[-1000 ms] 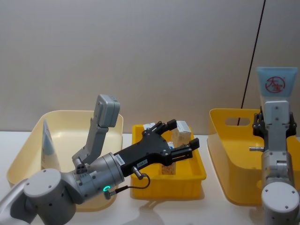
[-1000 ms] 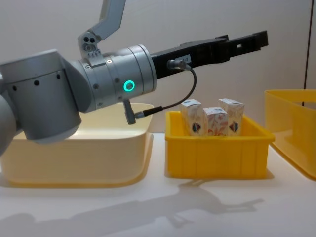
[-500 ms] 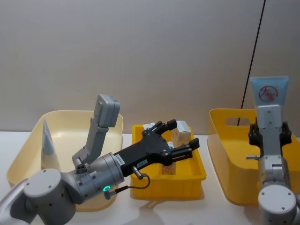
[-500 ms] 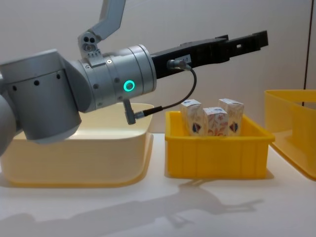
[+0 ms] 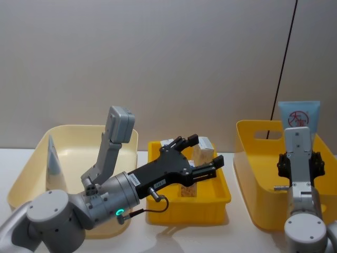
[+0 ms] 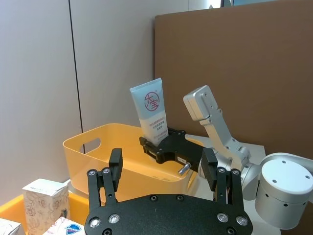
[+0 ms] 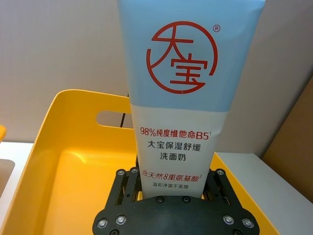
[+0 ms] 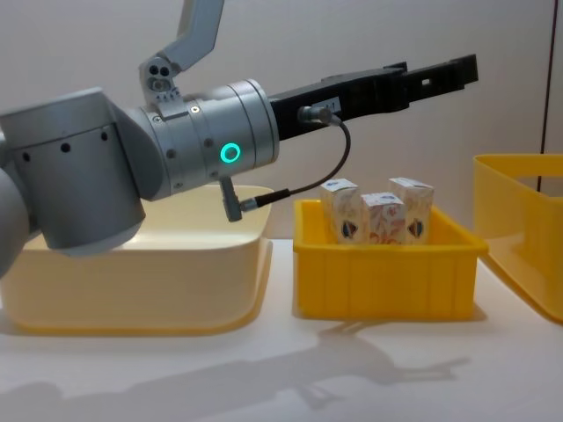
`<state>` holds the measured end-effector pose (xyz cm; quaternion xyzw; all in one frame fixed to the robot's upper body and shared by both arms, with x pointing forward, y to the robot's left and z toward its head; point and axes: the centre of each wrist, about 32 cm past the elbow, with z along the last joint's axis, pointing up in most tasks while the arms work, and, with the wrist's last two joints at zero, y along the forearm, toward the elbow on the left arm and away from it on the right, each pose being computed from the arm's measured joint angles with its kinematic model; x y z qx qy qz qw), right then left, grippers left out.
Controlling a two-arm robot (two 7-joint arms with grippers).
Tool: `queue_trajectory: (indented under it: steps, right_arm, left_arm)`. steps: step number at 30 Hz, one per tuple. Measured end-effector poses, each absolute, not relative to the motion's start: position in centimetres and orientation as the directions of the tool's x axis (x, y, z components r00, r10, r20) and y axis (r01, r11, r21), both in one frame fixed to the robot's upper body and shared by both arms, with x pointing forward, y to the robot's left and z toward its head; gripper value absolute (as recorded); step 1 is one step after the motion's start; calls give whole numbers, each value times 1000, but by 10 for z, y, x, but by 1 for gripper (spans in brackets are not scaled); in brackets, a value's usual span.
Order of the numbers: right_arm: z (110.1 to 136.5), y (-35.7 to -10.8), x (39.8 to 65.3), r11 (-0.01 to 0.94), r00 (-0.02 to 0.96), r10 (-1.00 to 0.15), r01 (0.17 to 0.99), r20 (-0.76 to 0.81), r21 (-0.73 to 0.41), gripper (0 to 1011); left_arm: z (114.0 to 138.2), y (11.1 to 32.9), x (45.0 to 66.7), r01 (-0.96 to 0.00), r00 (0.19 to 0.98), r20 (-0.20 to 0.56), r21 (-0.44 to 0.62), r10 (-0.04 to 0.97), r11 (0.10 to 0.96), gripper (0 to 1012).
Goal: Bimanual collaborative sorting of washing and personal care products
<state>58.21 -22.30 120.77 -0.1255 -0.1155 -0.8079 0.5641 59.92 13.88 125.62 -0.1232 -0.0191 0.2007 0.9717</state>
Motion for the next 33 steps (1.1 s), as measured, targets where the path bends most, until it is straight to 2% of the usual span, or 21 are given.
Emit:
queue_trajectory:
  steps: [7,9,13,14,17,18,25,33]
  right_arm:
    - [1206,-218,582,-337,-323,-887,942,331,16,530]
    - [1204,-217,582,-334,-316,-889,942,332,2,563]
    - [1198,-215,581,-332,-303,-892,943,336,-32,699]
    - [1198,-215,581,-332,-303,-892,943,335,-33,699]
    - [1198,-214,581,-333,-302,-893,942,334,-36,793]
    - [1198,-214,581,-333,-302,-893,942,334,-38,853]
    - [1198,-213,581,-332,-300,-894,942,332,-43,1001]
    - [1198,-212,581,-332,-299,-895,942,330,-45,1001]
  left_arm:
    - [1256,139,599,-385,919,-12,-247,395,889,1001]
    - [1256,139,599,-385,919,-12,-247,395,889,1001]
    - [1256,139,599,-385,919,-12,-247,395,889,1001]
    - [1256,139,599,-385,919,-12,-247,395,889,1001]
    - [1256,139,599,-385,919,-12,-247,395,889,1001]
    - [1256,139,599,-385,919,-12,-247,395,889,1001]
    - [1256,139,599,-385,919,-12,-247,395,889,1001]
    - [1256,139,599,-385,919,-12,-247,395,889,1001]
